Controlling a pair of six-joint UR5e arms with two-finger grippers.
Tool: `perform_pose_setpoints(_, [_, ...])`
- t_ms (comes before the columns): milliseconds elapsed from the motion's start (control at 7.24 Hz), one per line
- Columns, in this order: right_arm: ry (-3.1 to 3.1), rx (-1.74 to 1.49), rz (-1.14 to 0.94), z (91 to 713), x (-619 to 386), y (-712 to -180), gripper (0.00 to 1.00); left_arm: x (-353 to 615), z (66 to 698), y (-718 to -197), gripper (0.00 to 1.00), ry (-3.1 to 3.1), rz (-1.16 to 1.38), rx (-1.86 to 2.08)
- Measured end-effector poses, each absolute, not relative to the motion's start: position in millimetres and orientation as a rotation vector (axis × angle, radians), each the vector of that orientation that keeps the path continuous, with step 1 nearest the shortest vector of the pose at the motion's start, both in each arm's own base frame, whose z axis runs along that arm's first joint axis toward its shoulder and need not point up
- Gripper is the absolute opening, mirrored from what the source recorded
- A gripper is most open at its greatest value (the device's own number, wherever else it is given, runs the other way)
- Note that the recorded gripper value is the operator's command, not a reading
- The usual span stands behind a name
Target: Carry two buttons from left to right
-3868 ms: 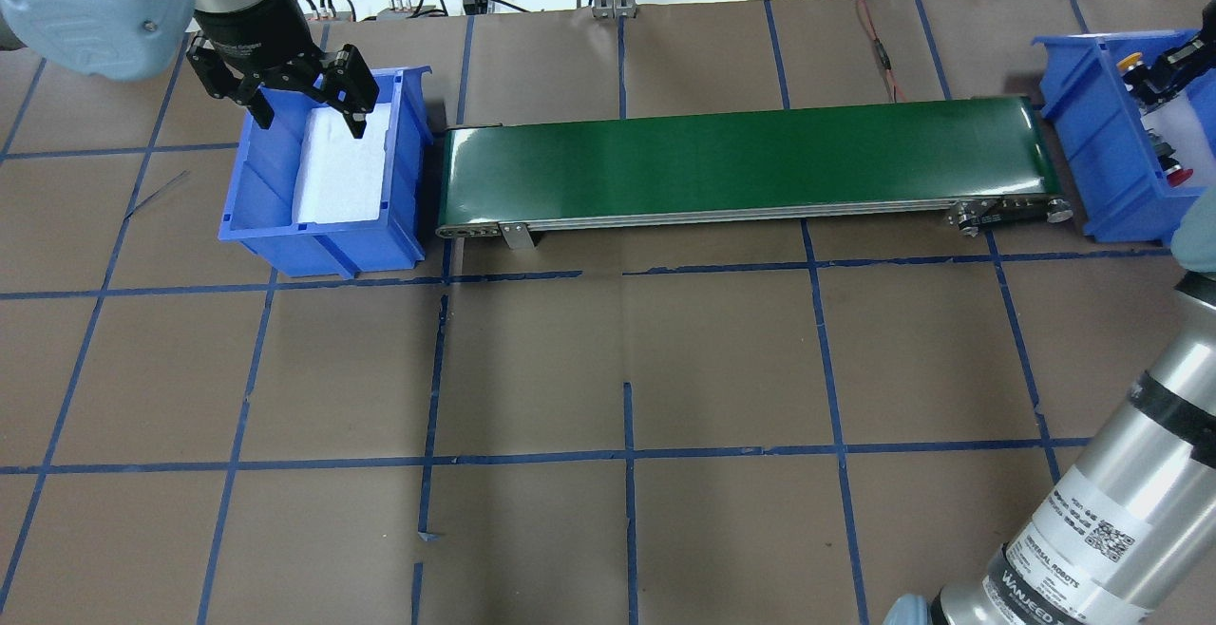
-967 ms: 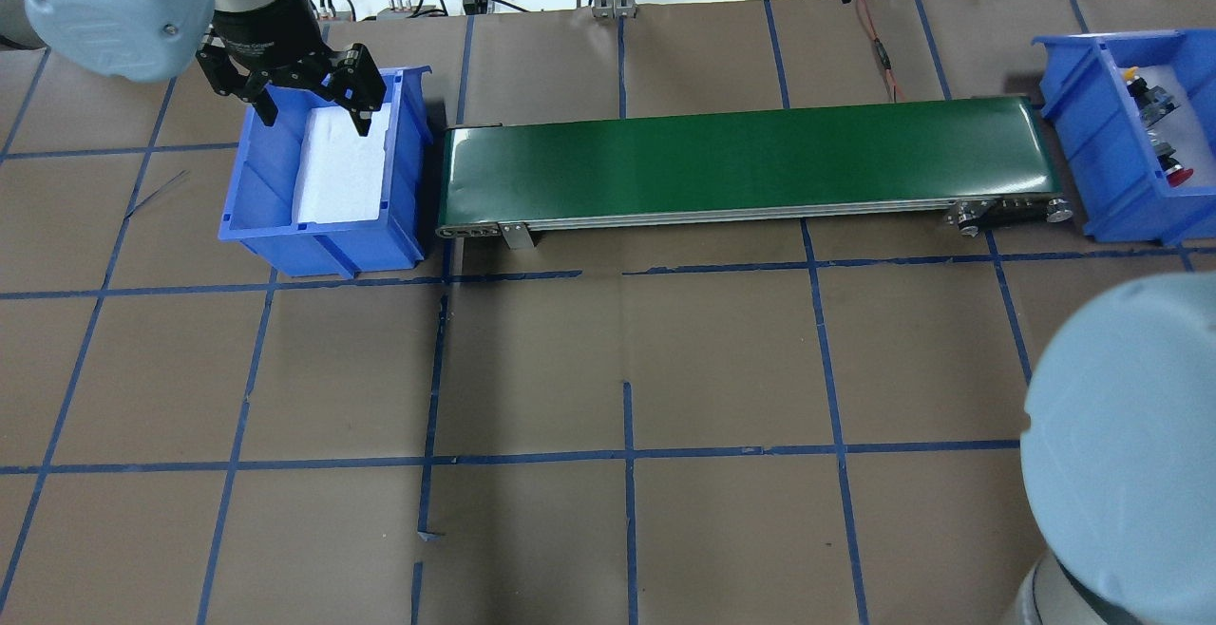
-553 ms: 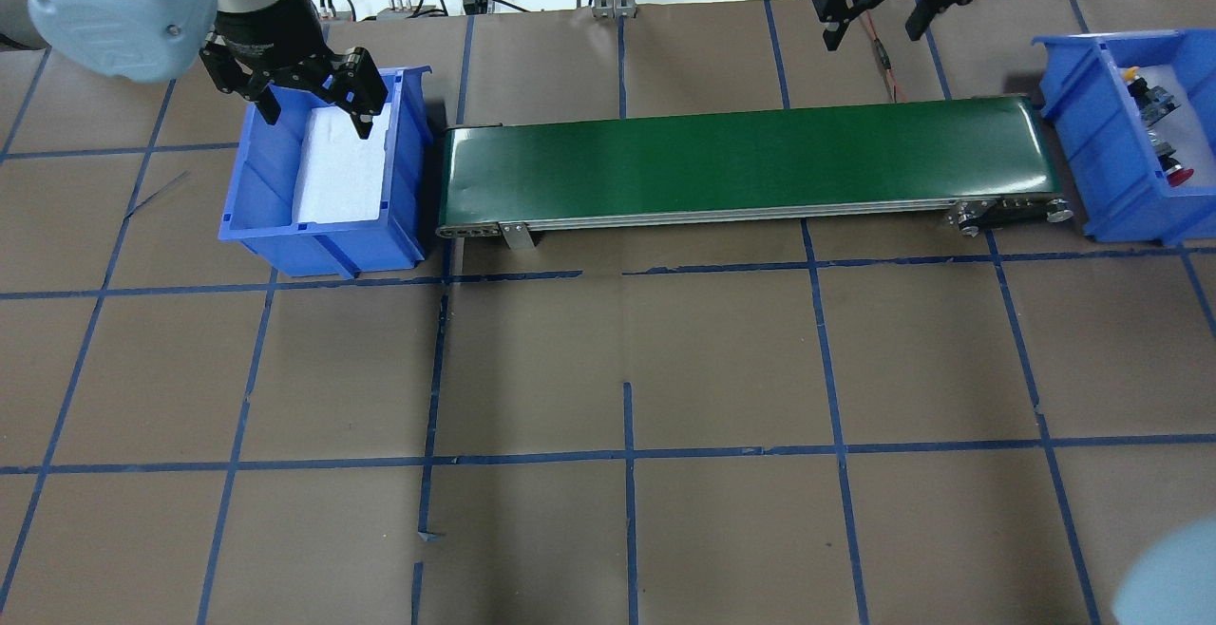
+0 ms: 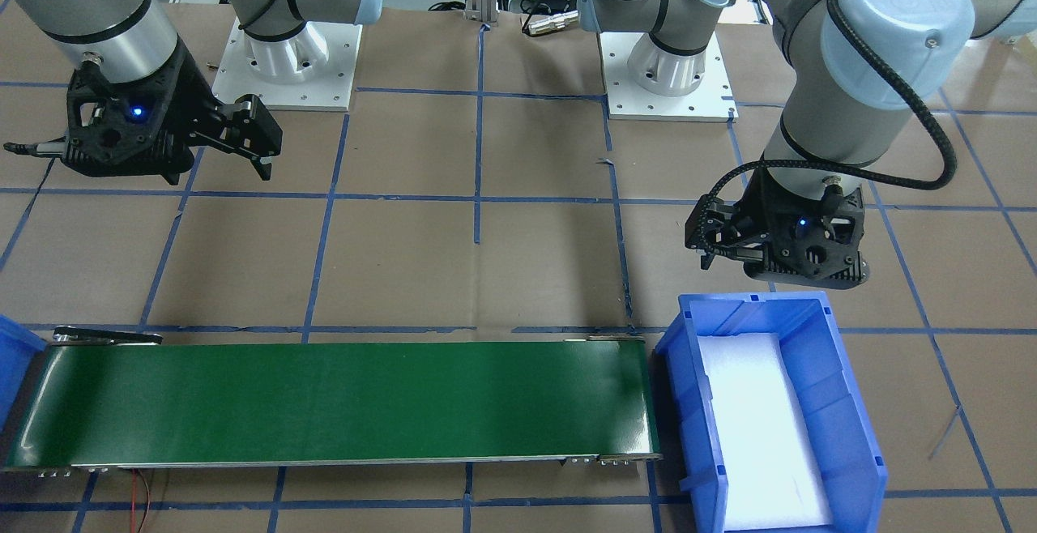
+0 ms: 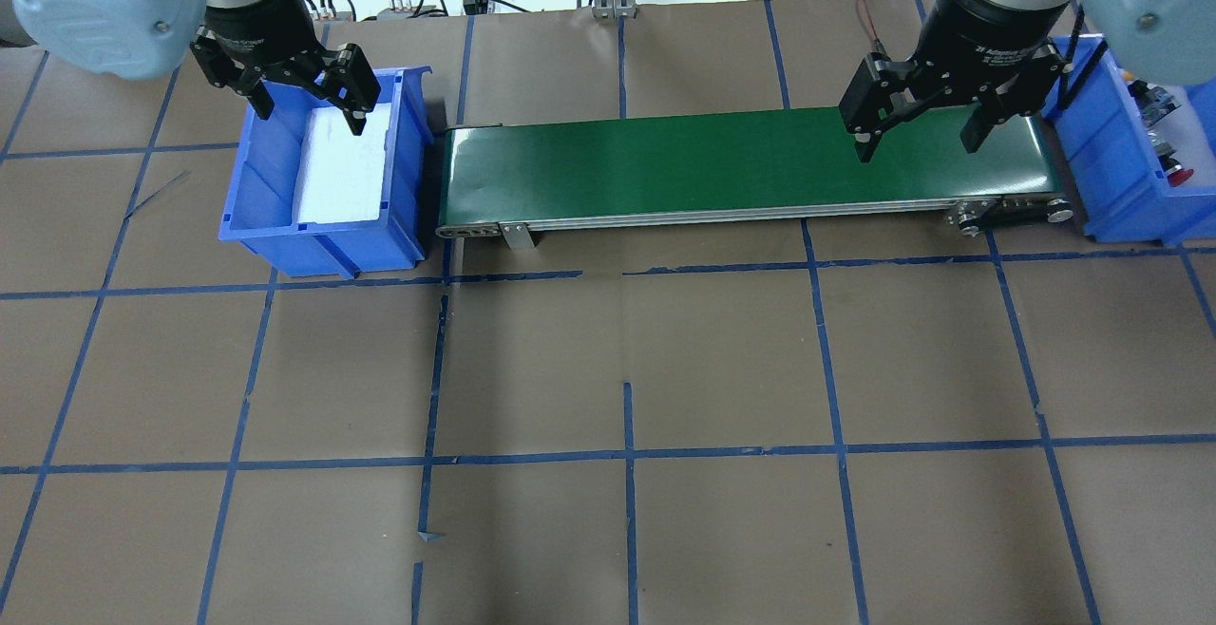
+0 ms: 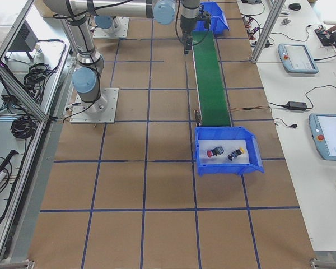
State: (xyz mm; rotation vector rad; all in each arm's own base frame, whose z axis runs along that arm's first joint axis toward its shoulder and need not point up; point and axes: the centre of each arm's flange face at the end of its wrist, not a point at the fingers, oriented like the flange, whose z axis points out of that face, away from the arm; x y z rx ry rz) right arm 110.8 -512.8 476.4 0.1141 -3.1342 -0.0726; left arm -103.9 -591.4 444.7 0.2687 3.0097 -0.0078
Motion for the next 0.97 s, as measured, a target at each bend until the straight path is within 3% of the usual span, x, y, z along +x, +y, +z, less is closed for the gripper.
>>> perform_pose_setpoints(967, [-3.108,0.113,-0.079,475.7,108.3,-509.8,1.00,-104.8,446.2,-589.9,1.00,3.010,-0.011,0.270])
